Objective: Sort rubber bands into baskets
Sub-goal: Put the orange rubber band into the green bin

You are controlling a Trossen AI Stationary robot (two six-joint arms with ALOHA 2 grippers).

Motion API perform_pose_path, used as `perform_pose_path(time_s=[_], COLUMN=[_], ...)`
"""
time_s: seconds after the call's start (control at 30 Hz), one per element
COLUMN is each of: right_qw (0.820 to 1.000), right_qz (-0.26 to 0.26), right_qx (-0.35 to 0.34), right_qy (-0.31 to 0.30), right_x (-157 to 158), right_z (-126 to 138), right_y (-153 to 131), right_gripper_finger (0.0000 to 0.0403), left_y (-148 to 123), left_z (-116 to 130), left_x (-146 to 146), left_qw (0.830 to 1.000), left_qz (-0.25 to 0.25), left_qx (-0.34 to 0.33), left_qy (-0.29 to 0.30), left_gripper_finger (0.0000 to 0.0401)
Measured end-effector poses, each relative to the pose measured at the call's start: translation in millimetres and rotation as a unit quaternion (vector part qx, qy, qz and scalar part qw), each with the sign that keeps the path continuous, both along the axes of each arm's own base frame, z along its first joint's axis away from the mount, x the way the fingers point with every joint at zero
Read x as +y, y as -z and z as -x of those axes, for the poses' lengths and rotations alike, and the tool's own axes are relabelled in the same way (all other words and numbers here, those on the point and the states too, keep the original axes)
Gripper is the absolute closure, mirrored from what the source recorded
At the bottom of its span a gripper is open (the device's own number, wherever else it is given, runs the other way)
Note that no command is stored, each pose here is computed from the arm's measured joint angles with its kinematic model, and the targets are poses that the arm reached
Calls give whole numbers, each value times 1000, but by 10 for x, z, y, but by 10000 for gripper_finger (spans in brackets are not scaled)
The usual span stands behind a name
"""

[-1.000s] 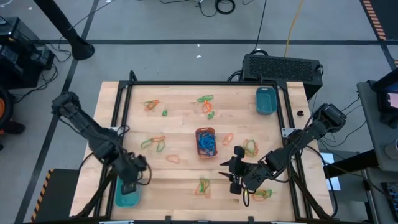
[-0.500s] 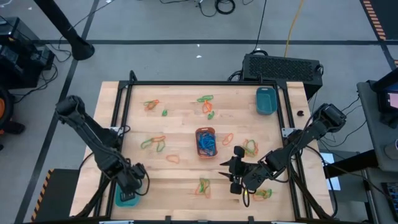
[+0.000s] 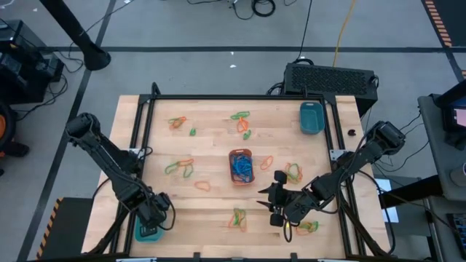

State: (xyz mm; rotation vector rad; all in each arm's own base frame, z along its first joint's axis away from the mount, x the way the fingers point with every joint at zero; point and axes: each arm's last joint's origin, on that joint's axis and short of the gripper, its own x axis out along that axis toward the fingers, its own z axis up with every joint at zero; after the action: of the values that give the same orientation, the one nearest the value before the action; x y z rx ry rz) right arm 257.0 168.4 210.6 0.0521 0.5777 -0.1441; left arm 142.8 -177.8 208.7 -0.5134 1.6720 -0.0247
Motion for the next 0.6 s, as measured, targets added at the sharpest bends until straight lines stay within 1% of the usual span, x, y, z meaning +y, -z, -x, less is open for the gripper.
perform_pose_path(time_s=[0.1, 0.3, 0.37, 0.4, 0.6], right_qw=[1000, 1000, 1000, 999, 995], right_qz=[1, 2, 2, 2, -8], right_qx=[3, 9, 22, 31, 81], right_qy=[0, -1, 4, 10, 57], right_x=[-2, -4, -20, -34, -151], right_z=[3, 11, 34, 53, 210], right_y=[4, 13, 28, 35, 22], right_gripper_finger=[255, 255, 255, 255, 255], left_y=[0, 0, -1, -3, -19], left_z=[1, 1, 3, 8, 17], left_x=[-1, -1, -3, -6, -9], left_qw=[1000, 1000, 1000, 999, 995], left_qz=[2, 2, 4, 10, 53], left_qx=[2, 2, 13, 27, 86], left_qy=[0, 0, -17, -27, -25], left_gripper_finger=[370, 307, 293, 290, 288])
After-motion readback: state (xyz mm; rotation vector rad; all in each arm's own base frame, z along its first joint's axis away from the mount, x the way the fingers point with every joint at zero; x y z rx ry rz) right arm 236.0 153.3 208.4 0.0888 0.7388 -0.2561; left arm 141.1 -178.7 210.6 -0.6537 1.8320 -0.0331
